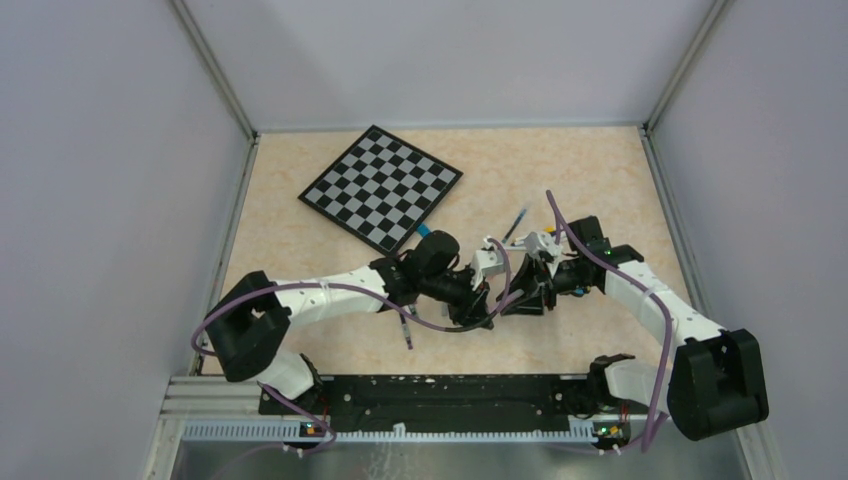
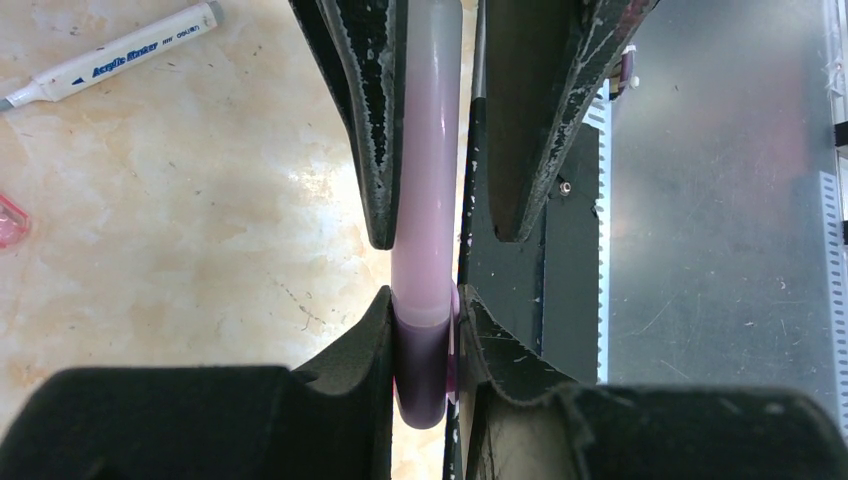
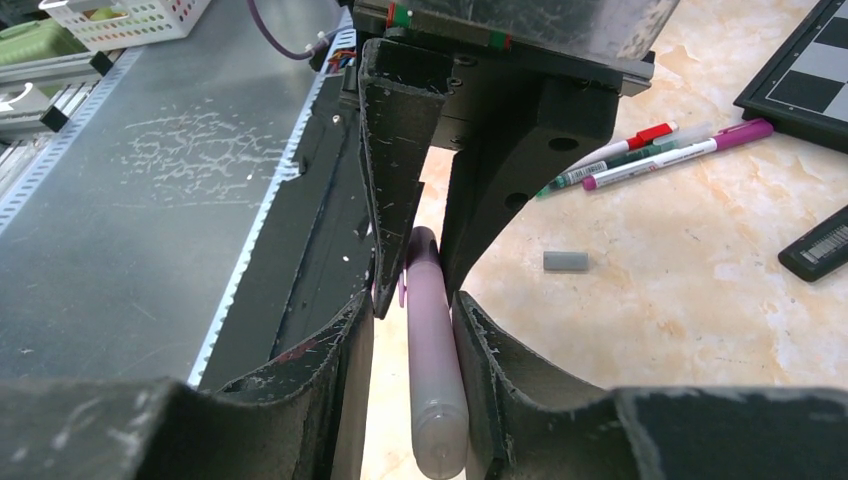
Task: Open the pen caps
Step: Open the pen cap from the pen.
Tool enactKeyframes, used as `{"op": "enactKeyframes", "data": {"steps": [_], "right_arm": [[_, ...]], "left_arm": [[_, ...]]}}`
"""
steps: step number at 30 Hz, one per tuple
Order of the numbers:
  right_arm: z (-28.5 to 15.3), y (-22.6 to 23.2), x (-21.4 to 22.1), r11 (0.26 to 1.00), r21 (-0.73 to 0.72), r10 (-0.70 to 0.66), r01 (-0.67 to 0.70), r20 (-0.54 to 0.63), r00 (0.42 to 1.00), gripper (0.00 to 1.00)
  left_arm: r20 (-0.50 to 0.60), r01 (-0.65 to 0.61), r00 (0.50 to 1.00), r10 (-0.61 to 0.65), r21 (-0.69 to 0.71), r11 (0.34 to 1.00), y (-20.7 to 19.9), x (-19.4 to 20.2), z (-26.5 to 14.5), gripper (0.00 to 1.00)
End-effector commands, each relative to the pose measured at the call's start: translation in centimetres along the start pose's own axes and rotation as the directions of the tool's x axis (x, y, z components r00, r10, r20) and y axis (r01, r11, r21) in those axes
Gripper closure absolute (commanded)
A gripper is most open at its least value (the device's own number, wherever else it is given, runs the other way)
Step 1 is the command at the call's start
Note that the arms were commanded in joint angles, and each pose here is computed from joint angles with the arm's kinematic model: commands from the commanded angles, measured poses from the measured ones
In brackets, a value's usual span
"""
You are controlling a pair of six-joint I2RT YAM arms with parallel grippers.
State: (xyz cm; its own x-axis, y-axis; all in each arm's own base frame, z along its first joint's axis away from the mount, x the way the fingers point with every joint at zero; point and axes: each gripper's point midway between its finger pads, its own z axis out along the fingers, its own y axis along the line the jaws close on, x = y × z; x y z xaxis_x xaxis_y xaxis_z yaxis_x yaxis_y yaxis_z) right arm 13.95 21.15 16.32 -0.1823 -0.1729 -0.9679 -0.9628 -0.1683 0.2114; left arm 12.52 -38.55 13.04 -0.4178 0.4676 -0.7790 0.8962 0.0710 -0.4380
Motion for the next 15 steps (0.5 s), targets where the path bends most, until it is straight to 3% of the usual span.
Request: {"op": "enactKeyframes", "data": {"steps": [1, 9, 13, 15], "right_arm": [[0.30, -0.04, -0.29, 0.999, -0.019, -0.042, 0.043, 0.011, 0.999, 0.66], [0.28, -0.07, -0.34, 0.999, -0.019, -0.050, 0.050, 0.009, 0.999, 0.69], [0.24, -0.07, -0.70, 0.998, -0.019, -0.061, 0.061, 0.009, 0.998, 0.96], [0.17, -0.02, -0.85, 0.998, -0.018, -0.068, 0.068, 0.000, 0.998, 1.00]], "left_arm": [[0.061, -0.061, 0.996, 0.060, 0.009, 0.998, -0.92, -2.01, -0.74, 1.00], [0.061, -0.058, 0.996, 0.058, 0.012, 0.998, -1.01, -1.91, -0.78, 1.00], [0.059, -0.061, 0.996, 0.060, 0.009, 0.998, -0.97, -1.84, -0.86, 1.00], [0.050, -0.062, 0.997, 0.062, 0.006, 0.998, -0.93, -1.58, -0.90, 1.00]]}}
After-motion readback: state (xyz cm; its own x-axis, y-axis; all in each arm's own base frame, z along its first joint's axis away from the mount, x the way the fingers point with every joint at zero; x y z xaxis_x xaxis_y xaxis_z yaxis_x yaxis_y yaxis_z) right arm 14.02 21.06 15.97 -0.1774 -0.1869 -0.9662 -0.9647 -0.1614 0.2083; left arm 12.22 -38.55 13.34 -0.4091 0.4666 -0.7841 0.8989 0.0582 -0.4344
